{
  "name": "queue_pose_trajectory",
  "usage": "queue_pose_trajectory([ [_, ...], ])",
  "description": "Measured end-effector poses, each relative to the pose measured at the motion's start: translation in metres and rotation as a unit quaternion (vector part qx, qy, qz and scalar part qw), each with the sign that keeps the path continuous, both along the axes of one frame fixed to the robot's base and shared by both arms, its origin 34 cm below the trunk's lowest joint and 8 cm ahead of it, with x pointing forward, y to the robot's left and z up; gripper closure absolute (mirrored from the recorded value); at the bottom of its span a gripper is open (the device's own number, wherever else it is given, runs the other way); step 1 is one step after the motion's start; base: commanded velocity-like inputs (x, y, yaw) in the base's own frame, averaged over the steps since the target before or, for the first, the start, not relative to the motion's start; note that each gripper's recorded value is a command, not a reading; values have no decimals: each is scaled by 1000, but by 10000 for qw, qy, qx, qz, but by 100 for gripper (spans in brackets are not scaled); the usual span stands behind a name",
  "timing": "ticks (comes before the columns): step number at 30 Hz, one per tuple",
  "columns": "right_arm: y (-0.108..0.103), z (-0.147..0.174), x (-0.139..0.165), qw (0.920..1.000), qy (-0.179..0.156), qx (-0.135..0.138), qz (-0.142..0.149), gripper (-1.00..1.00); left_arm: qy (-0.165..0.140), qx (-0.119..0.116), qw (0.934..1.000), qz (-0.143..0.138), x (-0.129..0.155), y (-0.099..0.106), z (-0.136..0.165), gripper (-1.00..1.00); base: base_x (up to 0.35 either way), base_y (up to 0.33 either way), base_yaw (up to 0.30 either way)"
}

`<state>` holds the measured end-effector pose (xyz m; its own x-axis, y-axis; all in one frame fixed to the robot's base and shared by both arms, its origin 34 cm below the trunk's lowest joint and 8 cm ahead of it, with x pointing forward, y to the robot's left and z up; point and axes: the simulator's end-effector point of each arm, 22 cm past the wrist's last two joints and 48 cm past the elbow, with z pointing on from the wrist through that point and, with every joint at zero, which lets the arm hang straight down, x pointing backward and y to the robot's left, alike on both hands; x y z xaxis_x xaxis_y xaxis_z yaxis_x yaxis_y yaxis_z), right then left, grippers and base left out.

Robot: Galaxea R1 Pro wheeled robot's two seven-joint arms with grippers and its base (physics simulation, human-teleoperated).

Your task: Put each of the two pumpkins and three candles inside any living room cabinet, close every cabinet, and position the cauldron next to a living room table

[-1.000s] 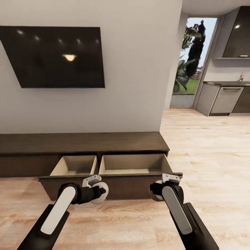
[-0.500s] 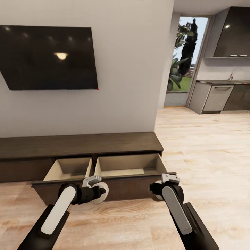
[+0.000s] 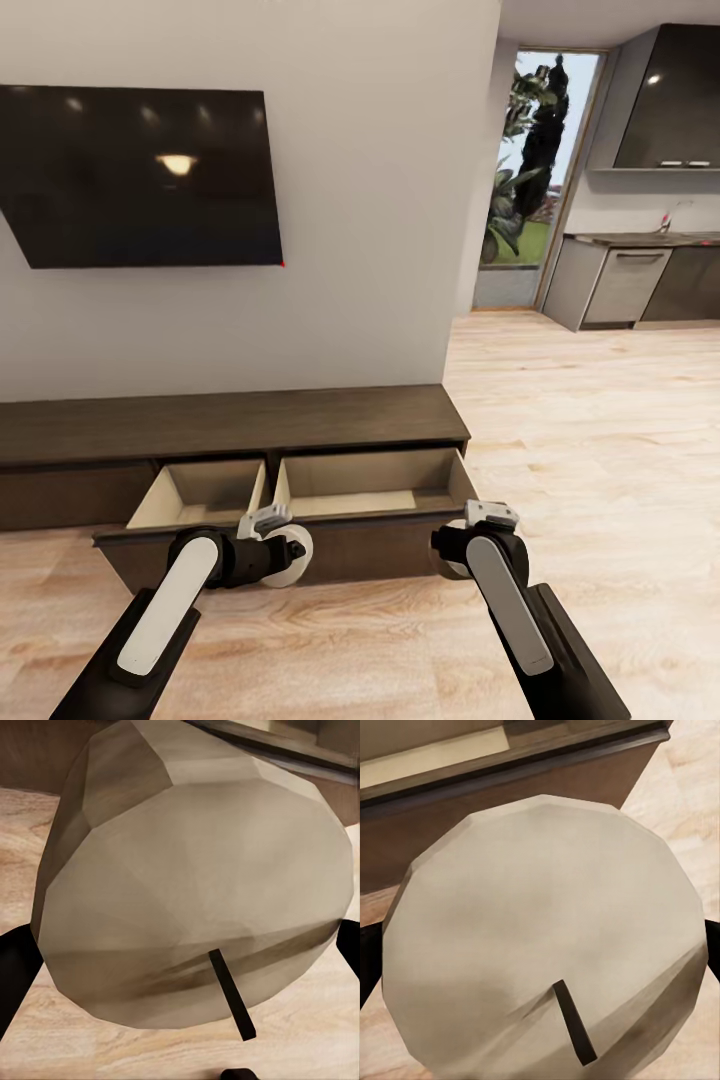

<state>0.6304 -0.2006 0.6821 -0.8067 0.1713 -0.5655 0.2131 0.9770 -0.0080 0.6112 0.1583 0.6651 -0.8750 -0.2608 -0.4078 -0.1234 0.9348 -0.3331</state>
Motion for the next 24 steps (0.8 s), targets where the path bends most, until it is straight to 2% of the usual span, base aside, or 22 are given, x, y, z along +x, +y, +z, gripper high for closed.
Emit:
queue_pose_trajectory([
  [4, 1, 1, 0, 10000, 5, 24, 15, 100, 3, 9, 10000, 3, 0, 1, 2, 100, 0, 0, 0],
  [10, 12, 0, 2, 9996, -20, 215, 161, 100, -4, 21, 10000, 48, 1, 5, 2, 100, 24, -20, 0],
  [24, 14, 1, 2, 9995, -31, 249, 173, 100, -8, 27, 10000, 37, 1, 5, 2, 100, 299, -20, 0],
])
